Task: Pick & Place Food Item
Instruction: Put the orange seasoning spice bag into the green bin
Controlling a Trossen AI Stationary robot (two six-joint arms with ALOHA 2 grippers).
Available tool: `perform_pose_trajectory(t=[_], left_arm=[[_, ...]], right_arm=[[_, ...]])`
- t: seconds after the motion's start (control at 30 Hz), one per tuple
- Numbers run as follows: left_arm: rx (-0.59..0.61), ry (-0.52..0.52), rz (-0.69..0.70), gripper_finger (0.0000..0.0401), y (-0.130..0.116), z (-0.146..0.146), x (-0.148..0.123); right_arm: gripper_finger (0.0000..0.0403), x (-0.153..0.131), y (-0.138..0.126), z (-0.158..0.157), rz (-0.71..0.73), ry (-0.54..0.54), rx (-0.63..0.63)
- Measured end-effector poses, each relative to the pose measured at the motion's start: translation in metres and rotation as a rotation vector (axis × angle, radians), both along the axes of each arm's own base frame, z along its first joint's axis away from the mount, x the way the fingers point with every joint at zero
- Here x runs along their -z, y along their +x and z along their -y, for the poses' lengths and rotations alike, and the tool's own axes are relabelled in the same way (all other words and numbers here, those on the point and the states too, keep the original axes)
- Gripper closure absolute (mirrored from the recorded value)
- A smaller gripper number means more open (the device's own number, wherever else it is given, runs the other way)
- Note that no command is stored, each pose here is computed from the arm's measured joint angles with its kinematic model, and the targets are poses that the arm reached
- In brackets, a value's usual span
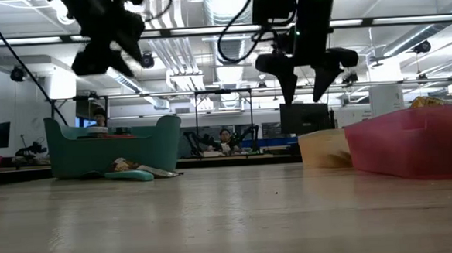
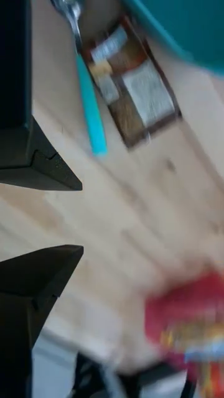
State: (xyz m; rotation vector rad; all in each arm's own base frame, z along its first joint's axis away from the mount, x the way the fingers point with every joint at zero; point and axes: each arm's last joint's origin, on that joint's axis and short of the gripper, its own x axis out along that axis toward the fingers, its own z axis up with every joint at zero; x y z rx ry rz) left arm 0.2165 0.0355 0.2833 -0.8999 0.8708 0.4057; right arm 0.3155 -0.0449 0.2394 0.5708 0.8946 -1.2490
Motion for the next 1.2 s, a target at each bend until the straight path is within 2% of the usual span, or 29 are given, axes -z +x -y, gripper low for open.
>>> perform_pose_trajectory(t=[0.23,0.57,0.87,1.2], left_arm=[[-0.116,0.024,-0.151,0.0248,0.013,-0.013,0.037],[-0.219,0.086,-0.329,0.0248,0.02,-0.026,0.068],[-0.249,0.139,-0.481,0.0248,0.022,-0.03,0.087],[-0.259,0.135,-0.549,0.0248,0.022,-0.03,0.104]], right_arm=[[0.0103,-0.013,0.007,-0.017,0.016,-0.031,-0.09],[0.0103,-0.03,0.003,-0.027,0.041,-0.054,-0.156],[0.0103,-0.046,-0.007,-0.027,0.075,-0.078,-0.174],[0.0103,-0.056,-0.014,-0.027,0.083,-0.125,-0.186]])
